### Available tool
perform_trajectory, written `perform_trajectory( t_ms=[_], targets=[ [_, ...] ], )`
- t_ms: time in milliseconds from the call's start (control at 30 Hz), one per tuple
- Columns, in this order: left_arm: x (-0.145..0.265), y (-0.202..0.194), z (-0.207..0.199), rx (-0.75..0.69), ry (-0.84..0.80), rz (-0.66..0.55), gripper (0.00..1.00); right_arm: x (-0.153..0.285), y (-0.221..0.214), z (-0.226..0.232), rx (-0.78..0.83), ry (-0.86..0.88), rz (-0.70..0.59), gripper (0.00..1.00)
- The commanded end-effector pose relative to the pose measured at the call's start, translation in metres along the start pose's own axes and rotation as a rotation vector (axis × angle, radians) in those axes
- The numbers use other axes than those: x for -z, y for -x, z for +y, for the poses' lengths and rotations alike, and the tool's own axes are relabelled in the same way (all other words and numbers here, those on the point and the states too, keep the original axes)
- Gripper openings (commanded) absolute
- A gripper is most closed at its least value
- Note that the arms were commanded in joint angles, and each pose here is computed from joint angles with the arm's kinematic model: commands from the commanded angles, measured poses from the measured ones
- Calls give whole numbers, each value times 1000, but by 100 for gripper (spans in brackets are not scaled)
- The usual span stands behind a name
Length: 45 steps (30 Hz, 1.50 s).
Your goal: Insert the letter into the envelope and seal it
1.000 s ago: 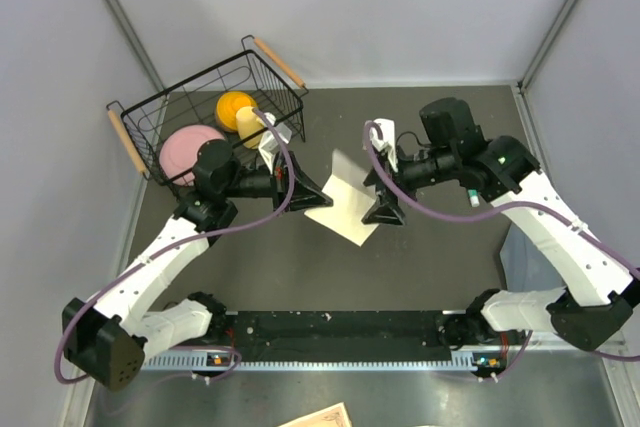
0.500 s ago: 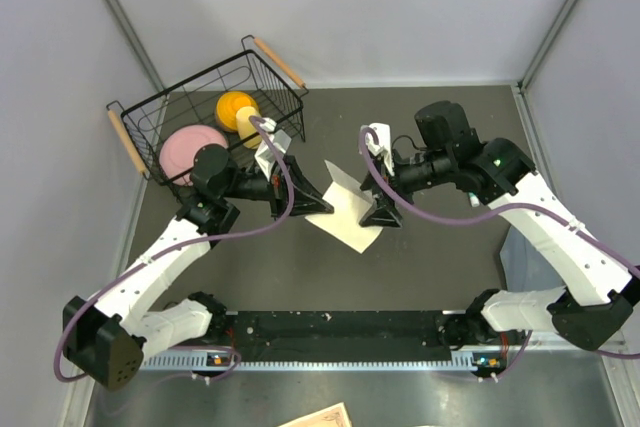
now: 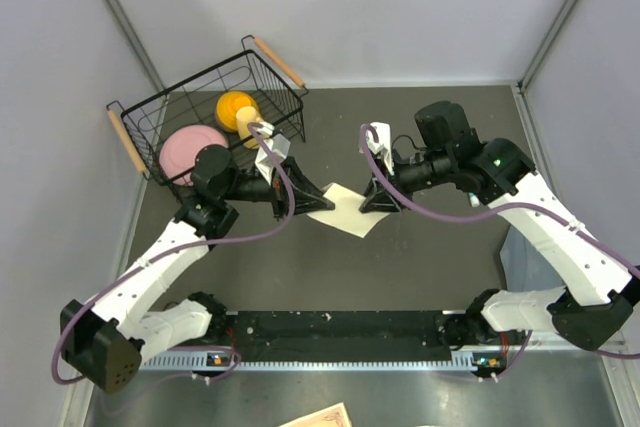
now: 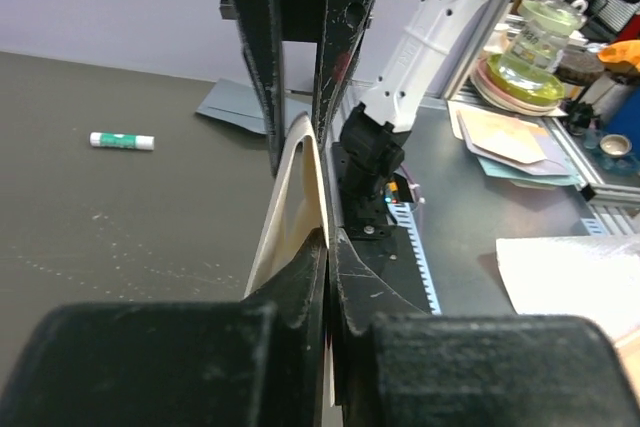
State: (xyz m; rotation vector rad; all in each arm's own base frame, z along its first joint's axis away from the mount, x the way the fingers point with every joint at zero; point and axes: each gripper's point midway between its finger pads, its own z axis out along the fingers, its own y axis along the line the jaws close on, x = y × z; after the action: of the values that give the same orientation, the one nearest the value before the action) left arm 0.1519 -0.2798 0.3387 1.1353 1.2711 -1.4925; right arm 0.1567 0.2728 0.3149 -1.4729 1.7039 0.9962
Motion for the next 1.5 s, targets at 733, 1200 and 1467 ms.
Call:
perform_trajectory(
  t_ms=[733, 1200, 1467],
  targets=[
    [6, 25, 15, -367, 165, 160, 79, 10, 17, 23, 129, 28, -71, 0],
    [0, 3, -2, -314, 72, 162, 0, 16, 35, 23, 113, -3, -108, 35],
    [-6, 3, 1, -246, 65, 154, 0, 9, 80, 23, 135, 2, -231, 32]
  ],
)
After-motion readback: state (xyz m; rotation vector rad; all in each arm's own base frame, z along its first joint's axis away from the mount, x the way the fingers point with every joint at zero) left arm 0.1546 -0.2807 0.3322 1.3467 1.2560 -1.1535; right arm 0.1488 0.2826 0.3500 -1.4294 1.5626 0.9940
